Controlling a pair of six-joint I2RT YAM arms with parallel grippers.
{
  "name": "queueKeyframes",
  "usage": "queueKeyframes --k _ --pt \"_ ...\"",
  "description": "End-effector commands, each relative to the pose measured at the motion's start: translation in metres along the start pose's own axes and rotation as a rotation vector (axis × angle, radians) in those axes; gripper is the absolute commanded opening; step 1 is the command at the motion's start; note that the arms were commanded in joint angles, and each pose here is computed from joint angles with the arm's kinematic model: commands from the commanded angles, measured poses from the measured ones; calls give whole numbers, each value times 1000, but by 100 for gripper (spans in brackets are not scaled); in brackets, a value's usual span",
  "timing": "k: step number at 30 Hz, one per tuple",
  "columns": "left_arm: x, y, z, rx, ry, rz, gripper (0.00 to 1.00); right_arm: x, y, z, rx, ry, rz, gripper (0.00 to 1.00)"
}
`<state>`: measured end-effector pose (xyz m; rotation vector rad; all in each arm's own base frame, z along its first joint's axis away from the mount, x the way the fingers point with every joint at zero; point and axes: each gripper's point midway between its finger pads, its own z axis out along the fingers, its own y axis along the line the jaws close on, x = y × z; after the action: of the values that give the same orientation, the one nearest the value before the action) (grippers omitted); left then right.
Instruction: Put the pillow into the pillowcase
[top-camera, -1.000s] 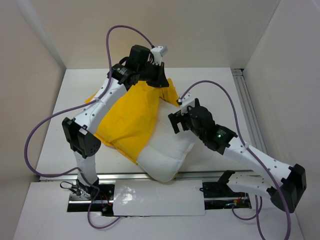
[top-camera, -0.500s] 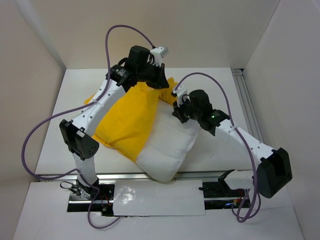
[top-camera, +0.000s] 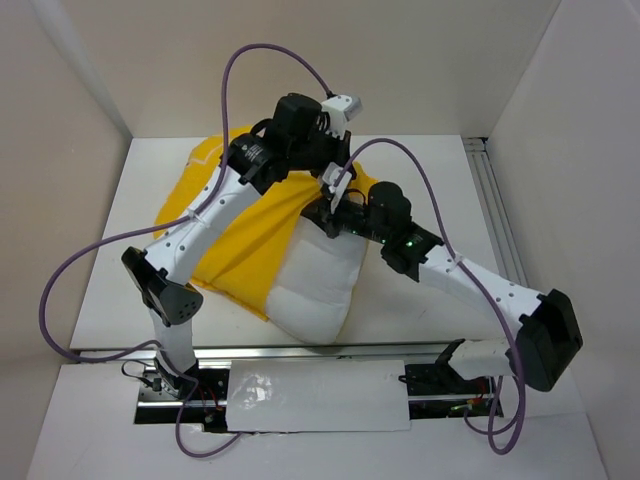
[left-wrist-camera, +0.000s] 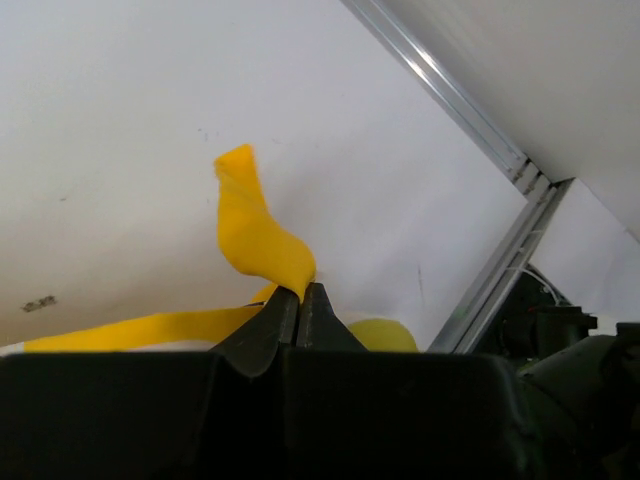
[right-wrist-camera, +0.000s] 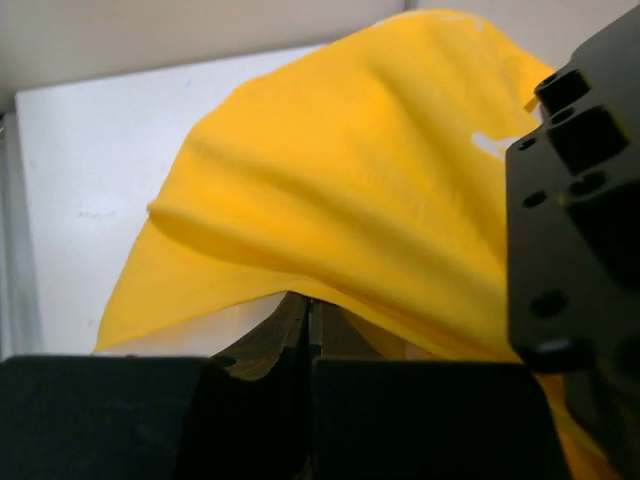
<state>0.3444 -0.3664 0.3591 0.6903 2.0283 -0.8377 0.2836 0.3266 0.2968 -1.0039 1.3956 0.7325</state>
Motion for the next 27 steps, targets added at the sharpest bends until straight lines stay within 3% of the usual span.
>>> queueKeyframes --k 1,8,15,16,17,18,19,20,21,23,25,27 --pt "-45 -63 -28 147 -163 63 0 -47 -14 25 111 -272 0 0" --pt "-37 -82 -19 182 -138 63 0 -25 -37 44 272 -427 21 0" --pt "-16 -41 20 62 -70 24 0 22 -72 57 483 -285 101 0" --pt "-8 -27 33 53 -40 8 6 46 -74 59 506 -205 125 0" --pt "-5 -20 37 47 -24 -2 21 51 -78 58 531 -180 139 3" --pt "-7 -15 40 48 -24 -16 65 60 -83 55 556 -152 161 23" --pt "-2 -7 42 33 -5 -28 88 68 -84 54 573 -123 180 33" --pt "-5 5 40 13 -12 -50 100 78 -84 49 591 -69 197 45" --pt "-7 11 39 3 -16 -56 100 83 -83 46 600 -46 222 61" --pt "-4 29 39 -21 -6 -89 100 93 -80 35 595 25 226 74" --pt "-10 37 26 -32 -23 -117 100 97 -76 28 594 65 248 97" --pt "-11 45 20 -65 -38 -129 100 116 -77 18 627 169 291 100"
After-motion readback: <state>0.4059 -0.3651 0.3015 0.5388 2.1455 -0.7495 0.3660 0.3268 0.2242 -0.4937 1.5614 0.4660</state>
